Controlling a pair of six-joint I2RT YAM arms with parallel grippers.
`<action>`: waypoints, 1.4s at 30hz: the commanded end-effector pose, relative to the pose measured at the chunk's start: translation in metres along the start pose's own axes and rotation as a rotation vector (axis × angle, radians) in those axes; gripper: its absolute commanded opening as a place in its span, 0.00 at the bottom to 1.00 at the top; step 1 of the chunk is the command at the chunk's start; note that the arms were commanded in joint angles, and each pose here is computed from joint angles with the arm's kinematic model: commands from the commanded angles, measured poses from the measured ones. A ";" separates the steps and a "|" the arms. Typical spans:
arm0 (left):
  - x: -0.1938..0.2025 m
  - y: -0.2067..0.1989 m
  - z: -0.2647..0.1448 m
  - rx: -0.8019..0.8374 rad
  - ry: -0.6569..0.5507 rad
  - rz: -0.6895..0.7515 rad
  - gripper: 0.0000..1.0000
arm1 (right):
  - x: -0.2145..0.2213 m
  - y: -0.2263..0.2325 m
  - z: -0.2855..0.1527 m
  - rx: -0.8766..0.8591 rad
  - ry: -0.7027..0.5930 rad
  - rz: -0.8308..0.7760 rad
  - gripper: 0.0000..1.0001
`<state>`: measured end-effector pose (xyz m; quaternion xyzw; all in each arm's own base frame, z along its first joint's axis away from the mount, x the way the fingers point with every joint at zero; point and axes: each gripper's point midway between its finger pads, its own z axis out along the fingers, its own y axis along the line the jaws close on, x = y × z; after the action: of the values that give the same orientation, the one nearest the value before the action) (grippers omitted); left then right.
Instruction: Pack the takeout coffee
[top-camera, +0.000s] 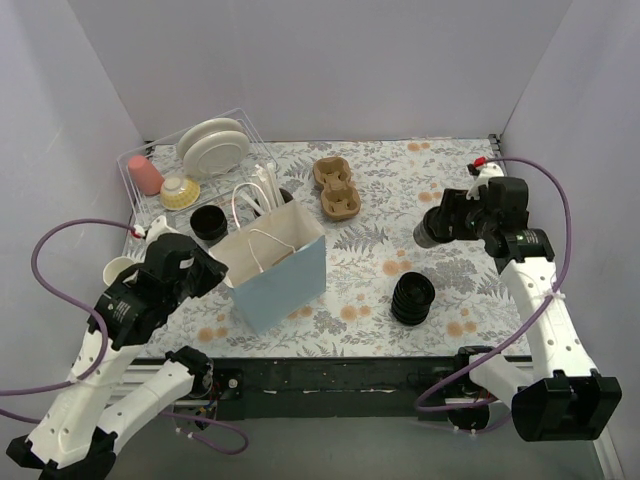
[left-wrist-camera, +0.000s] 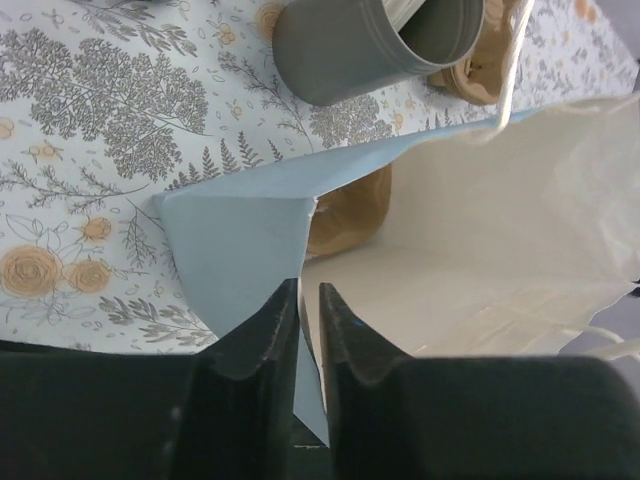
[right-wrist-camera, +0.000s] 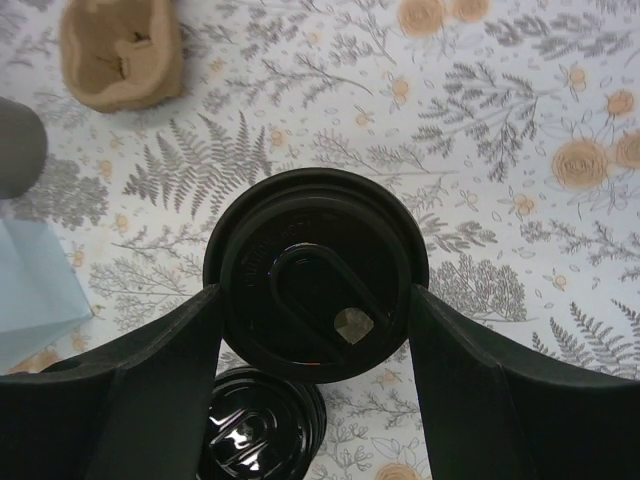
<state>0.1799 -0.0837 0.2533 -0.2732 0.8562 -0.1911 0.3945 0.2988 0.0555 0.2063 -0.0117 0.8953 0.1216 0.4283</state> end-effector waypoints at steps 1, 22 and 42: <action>-0.002 -0.026 0.007 0.088 0.026 0.126 0.08 | -0.064 0.048 -0.037 -0.153 -0.175 -0.070 0.51; 0.014 -0.111 -0.008 0.711 -0.061 0.562 0.00 | -0.136 0.193 -0.210 -0.750 -0.639 -0.539 0.47; 0.029 -0.095 0.024 0.606 0.024 0.553 0.00 | -0.137 0.205 -0.215 -0.800 -0.613 -0.526 0.43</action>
<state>0.2064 -0.1816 0.2623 0.1027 0.8126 -0.3342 0.4663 0.1945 0.1860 0.4698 -0.3379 0.6044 0.3360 0.6385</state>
